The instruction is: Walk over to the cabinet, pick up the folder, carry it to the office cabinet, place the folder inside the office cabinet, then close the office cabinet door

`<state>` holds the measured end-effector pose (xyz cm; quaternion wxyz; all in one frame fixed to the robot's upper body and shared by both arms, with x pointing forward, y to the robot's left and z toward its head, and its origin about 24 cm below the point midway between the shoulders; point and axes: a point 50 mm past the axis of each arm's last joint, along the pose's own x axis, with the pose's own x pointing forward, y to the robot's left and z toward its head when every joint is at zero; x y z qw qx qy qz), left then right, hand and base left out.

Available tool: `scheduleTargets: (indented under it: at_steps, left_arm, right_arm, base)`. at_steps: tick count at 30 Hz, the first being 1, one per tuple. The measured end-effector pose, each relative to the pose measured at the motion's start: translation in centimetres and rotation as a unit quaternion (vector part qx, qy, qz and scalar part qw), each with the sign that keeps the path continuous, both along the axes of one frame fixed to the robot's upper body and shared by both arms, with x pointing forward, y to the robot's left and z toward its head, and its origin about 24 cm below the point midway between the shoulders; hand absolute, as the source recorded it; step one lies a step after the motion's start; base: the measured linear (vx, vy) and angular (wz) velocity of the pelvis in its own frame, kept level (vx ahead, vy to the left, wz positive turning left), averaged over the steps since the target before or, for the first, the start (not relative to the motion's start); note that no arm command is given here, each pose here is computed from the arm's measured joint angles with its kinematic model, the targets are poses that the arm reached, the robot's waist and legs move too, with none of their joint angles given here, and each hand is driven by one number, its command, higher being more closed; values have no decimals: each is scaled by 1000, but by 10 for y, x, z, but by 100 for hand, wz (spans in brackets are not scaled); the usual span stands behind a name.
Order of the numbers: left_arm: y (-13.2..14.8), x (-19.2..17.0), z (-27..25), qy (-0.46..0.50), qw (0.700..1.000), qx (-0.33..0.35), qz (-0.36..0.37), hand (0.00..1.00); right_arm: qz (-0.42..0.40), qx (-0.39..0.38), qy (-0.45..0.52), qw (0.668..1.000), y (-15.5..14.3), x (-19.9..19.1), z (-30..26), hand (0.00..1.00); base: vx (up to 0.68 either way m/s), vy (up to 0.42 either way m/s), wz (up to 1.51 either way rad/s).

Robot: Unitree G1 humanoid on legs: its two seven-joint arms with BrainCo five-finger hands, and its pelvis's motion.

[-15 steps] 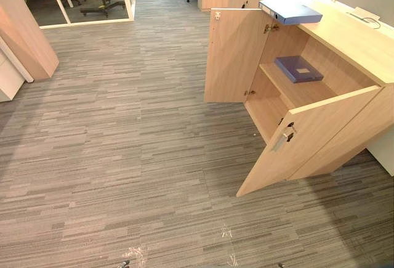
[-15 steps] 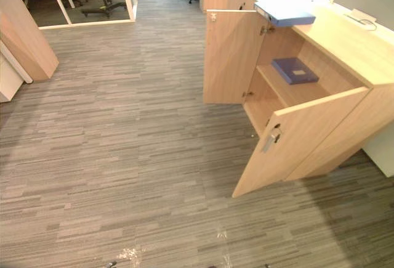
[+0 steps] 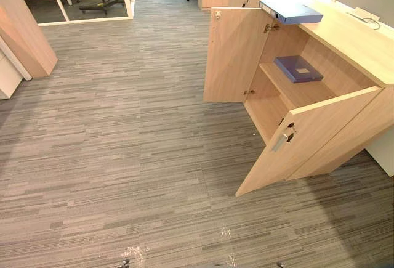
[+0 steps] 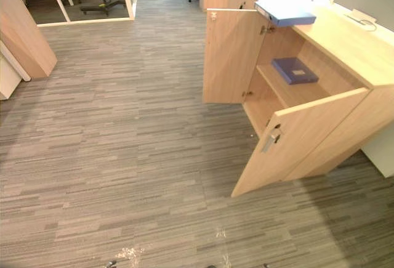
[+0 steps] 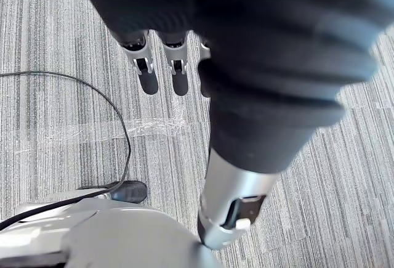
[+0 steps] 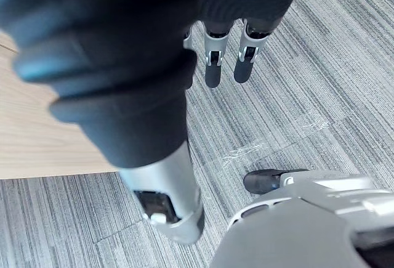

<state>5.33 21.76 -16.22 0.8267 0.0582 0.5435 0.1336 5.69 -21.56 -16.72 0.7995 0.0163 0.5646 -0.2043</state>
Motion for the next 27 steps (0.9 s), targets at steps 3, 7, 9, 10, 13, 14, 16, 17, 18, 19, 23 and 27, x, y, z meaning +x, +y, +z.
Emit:
scheduleTargets:
  at_steps: [3, 7, 9, 10, 13, 14, 16, 17, 18, 19, 23, 27]
  left_arm:
    - [0, 0, 0, -2, 1000, 2, -1, 0]
    - [2, 1, 1, -3, 1000, 16, -5, 0]
    - [3, 1, 1, -4, 1000, 21, -4, 0]
    - [3, 2, 2, -4, 1000, 23, -5, 0]
    - [4, 3, 2, -7, 1000, 27, -12, 0]
    - [4, 3, 2, -8, 999, 28, -16, 0]
    - [4, 4, 2, -8, 999, 29, -23, 0]
    - [3, 5, 3, -8, 999, 31, -32, 0]
    - [3, 6, 3, -8, 999, 33, -41, 0]
    - [3, 7, 3, -9, 998, 35, -47, 0]
    - [2, 9, 4, -11, 997, 42, -64, 0]
    - [2, 9, 4, -12, 997, 44, -68, 0]
  right_arm:
    - [-1, -1, 0, 1000, 0, 0, 0, 0]
    - [-3, -4, 0, 1000, 1, 0, 0, 0]
    - [-5, -7, 1, 1000, 2, 0, 0, 0]
    - [-5, -7, 1, 1000, 2, 0, 0, 0]
    - [-7, -9, 1, 1000, 3, 0, 0, 0]
    - [-7, -8, 1, 1000, 3, 0, 0, 0]
    - [-7, -8, 1, 1000, 3, 0, 0, 0]
    - [-7, -8, 1, 1000, 3, 0, 0, 0]
    - [-7, -8, 1, 1000, 3, 0, 0, 0]
    - [-7, -8, 1, 1000, 3, 0, 0, 0]
    - [-6, -9, 1, 1000, 3, 0, 0, 0]
    - [-6, -9, 1, 1000, 3, 1, 0, 0]
  base:
    - [0, 0, 0]
    - [0, 0, 0]
    - [0, 0, 0]
    - [0, 0, 0]
    - [0, 0, 0]
    - [0, 0, 0]
    - [0, 0, 0]
    - [0, 0, 0]
    - [0, 0, 0]
    - [0, 0, 0]
    - [0, 0, 0]
    - [0, 0, 0]
